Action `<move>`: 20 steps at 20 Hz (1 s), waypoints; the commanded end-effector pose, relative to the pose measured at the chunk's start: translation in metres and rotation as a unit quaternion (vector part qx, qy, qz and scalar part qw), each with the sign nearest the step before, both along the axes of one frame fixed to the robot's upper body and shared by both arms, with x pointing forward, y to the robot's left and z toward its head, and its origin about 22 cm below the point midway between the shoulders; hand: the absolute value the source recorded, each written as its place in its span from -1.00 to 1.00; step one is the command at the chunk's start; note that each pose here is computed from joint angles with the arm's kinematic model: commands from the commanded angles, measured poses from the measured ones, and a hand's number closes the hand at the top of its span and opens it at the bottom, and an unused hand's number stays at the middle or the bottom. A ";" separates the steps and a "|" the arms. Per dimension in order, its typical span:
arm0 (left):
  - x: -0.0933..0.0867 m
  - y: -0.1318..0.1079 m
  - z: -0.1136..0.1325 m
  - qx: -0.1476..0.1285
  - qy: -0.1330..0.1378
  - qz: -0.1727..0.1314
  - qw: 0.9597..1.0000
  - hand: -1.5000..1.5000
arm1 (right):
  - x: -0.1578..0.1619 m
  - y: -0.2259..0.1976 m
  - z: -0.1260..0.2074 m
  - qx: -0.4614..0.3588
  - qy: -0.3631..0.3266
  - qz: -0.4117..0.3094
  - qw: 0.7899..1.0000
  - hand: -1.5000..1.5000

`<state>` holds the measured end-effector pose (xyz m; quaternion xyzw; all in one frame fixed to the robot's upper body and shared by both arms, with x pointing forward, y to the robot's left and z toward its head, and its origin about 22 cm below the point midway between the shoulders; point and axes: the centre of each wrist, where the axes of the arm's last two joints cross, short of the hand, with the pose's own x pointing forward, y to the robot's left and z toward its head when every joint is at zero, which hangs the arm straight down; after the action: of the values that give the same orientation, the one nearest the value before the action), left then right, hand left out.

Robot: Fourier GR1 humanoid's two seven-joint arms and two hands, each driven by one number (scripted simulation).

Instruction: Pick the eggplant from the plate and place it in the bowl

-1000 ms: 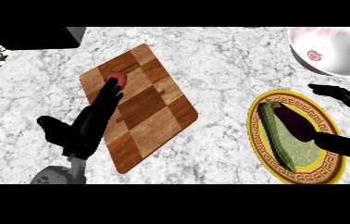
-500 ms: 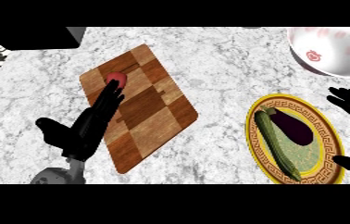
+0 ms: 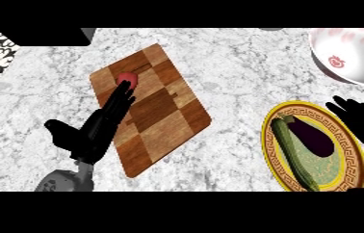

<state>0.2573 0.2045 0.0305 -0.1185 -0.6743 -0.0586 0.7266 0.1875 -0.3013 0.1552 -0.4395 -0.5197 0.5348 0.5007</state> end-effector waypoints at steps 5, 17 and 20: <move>0.001 0.009 0.014 0.002 -0.001 -0.006 1.000 0.00 | 0.018 0.040 -0.004 -0.047 0.062 -0.104 0.992 -1.00; 0.019 0.007 -0.006 -0.008 0.004 -0.003 1.000 0.00 | 0.062 0.025 -0.054 -0.093 0.125 -0.141 0.978 -1.00; 0.001 0.005 -0.028 -0.004 -0.001 0.003 1.000 0.00 | 0.048 0.032 -0.046 -0.097 0.114 -0.125 0.981 -1.00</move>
<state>0.2615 0.2025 0.0219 -0.1220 -0.6737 -0.0574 0.7266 0.2341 -0.2716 0.1177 -0.4828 -0.3477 0.5535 0.5827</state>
